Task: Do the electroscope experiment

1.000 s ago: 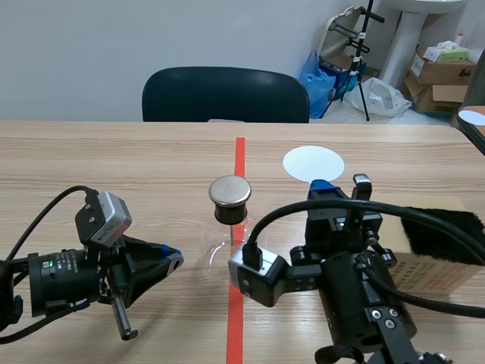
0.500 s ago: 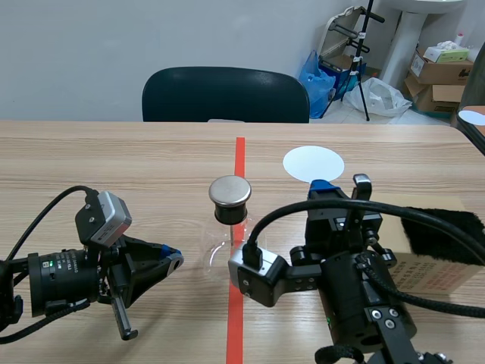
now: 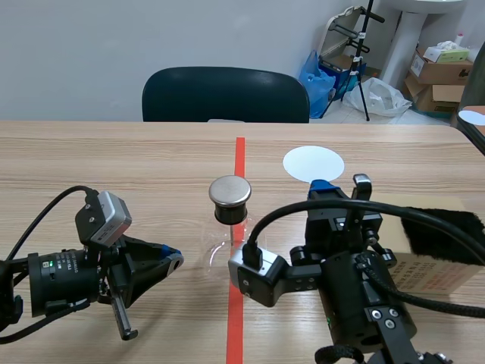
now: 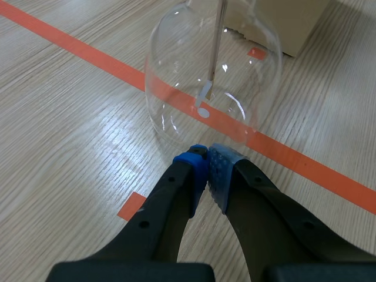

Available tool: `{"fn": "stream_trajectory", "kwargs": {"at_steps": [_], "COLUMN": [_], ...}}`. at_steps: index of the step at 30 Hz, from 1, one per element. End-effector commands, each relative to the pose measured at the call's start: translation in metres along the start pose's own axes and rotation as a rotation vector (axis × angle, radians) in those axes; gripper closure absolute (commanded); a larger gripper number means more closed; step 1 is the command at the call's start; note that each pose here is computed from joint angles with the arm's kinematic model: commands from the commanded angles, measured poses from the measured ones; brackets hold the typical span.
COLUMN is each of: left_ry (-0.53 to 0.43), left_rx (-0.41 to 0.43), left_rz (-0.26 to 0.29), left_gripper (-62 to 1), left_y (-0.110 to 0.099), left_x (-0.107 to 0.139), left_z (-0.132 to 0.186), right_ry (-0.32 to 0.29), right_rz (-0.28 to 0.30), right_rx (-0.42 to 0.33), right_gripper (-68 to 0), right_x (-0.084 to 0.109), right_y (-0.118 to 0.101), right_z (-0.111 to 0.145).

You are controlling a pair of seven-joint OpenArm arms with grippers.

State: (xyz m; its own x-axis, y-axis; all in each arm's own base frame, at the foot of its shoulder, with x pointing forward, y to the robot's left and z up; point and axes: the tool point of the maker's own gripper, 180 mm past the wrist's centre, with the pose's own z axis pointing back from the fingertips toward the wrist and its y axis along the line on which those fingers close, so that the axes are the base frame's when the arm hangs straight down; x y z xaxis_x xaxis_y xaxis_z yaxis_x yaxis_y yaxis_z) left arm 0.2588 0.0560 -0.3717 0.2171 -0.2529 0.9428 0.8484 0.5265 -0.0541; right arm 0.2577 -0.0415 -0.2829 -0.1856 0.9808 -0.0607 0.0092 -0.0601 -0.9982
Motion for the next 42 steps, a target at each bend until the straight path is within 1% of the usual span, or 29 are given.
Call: {"fn": "stream_trajectory", "kwargs": {"at_steps": [1, 14, 17, 21, 23, 30, 33, 38, 42], "left_ry": [-0.041, -0.041, -0.041, -0.041, -0.041, -0.041, -0.041, -0.041, -0.041], "left_rx": [-0.005, -0.005, -0.005, -0.005, -0.005, -0.005, -0.005, -0.005, -0.005], "left_rz": [-0.006, -0.006, -0.006, -0.006, -0.006, -0.006, -0.006, -0.006, -0.006], "left_gripper": [-3.2, -3.2, -3.2, -3.2, -3.2, -3.2, -3.2, -3.2, -3.2], "left_y": [-0.001, -0.001, -0.001, -0.001, -0.001, -0.001, -0.001, -0.001, -0.001], "left_x": [0.012, 0.012, 0.012, 0.012, 0.012, 0.012, 0.012, 0.012, 0.012], "left_z": [-0.003, -0.003, -0.003, -0.003, -0.003, -0.003, -0.003, -0.003, -0.003], "right_ry": [-0.002, -0.005, -0.03, -0.095, -0.137, -0.31, -0.37, -0.421, -0.428], "right_rz": [0.012, 0.012, 0.012, 0.012, 0.013, 0.014, 0.015, 0.016, 0.016], "right_rx": [-0.015, -0.015, -0.015, -0.015, -0.014, -0.013, -0.013, -0.013, -0.013], "right_gripper": [-1.0, -1.0, -1.0, -1.0, -1.0, -1.0, -1.0, -1.0, -1.0], "right_x": [-0.004, -0.003, 0.001, 0.013, 0.02, 0.051, 0.06, 0.069, 0.07], "right_y": [-0.004, -0.004, -0.003, -0.003, -0.003, -0.003, -0.003, -0.002, -0.002], "right_z": [-0.001, -0.001, -0.001, 0.0, 0.001, 0.008, 0.011, 0.015, 0.015]}}
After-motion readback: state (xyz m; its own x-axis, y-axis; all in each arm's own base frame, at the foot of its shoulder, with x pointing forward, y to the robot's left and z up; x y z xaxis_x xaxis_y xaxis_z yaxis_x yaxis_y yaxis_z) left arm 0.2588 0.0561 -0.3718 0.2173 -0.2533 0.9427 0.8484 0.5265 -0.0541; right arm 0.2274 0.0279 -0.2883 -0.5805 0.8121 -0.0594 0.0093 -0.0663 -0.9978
